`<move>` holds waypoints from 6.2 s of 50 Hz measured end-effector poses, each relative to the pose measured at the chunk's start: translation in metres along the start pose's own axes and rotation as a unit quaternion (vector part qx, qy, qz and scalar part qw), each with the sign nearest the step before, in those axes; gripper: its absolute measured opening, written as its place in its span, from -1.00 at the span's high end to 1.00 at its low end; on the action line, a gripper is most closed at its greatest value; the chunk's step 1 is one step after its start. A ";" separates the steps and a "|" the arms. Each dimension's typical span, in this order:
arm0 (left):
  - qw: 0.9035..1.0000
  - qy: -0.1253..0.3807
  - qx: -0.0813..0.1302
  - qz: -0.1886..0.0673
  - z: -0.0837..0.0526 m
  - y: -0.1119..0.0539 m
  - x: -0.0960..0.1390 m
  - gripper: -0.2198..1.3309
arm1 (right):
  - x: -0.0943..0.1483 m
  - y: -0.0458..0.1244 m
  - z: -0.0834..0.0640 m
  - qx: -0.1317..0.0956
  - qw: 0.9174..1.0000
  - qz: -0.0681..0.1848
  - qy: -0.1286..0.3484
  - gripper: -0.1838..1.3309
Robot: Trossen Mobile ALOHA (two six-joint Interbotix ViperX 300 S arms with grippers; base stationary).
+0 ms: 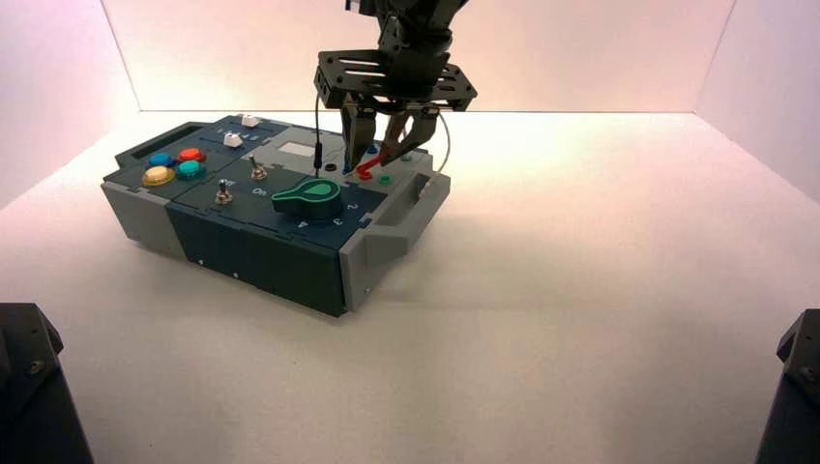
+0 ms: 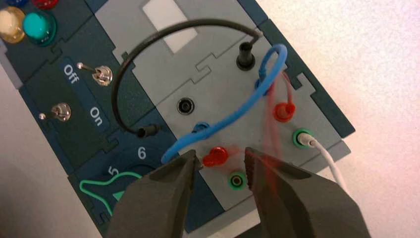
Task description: Insert the red wire.
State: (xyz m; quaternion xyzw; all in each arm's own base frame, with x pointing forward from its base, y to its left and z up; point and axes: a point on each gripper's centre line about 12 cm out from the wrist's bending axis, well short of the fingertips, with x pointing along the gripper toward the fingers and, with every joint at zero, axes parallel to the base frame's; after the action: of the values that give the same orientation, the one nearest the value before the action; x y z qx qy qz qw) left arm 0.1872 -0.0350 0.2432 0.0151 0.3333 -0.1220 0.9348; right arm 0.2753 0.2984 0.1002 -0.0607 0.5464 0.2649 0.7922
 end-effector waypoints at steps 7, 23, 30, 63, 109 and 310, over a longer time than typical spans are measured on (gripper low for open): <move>1.000 0.000 0.001 0.000 0.000 0.000 0.000 0.28 | 0.004 0.000 0.000 0.001 1.000 0.000 -0.002 -0.47; 1.000 0.002 0.000 0.000 0.000 0.000 0.001 0.27 | 0.008 -0.001 0.001 0.000 1.000 -0.002 0.002 -0.44; 1.000 0.005 0.001 0.000 -0.001 0.000 0.003 0.27 | 0.005 0.000 0.000 -0.001 1.000 -0.002 0.011 -0.46; 1.000 0.009 0.000 0.001 -0.001 0.001 0.005 0.27 | -0.007 0.004 -0.004 -0.008 0.999 -0.002 0.033 -0.54; 1.000 0.006 0.000 0.001 -0.001 0.001 0.004 0.28 | -0.003 0.006 -0.011 -0.011 0.999 -0.003 0.054 -0.10; 1.000 0.000 -0.003 0.018 -0.002 0.008 0.026 0.28 | -0.026 0.020 0.025 -0.215 0.952 -0.131 0.171 0.90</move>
State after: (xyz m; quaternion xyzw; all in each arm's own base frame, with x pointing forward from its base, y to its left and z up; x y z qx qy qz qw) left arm 0.2076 -0.0328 0.2245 0.0177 0.3336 -0.1044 0.9368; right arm 0.2801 0.3157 0.1370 -0.3451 0.5915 0.2552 0.6826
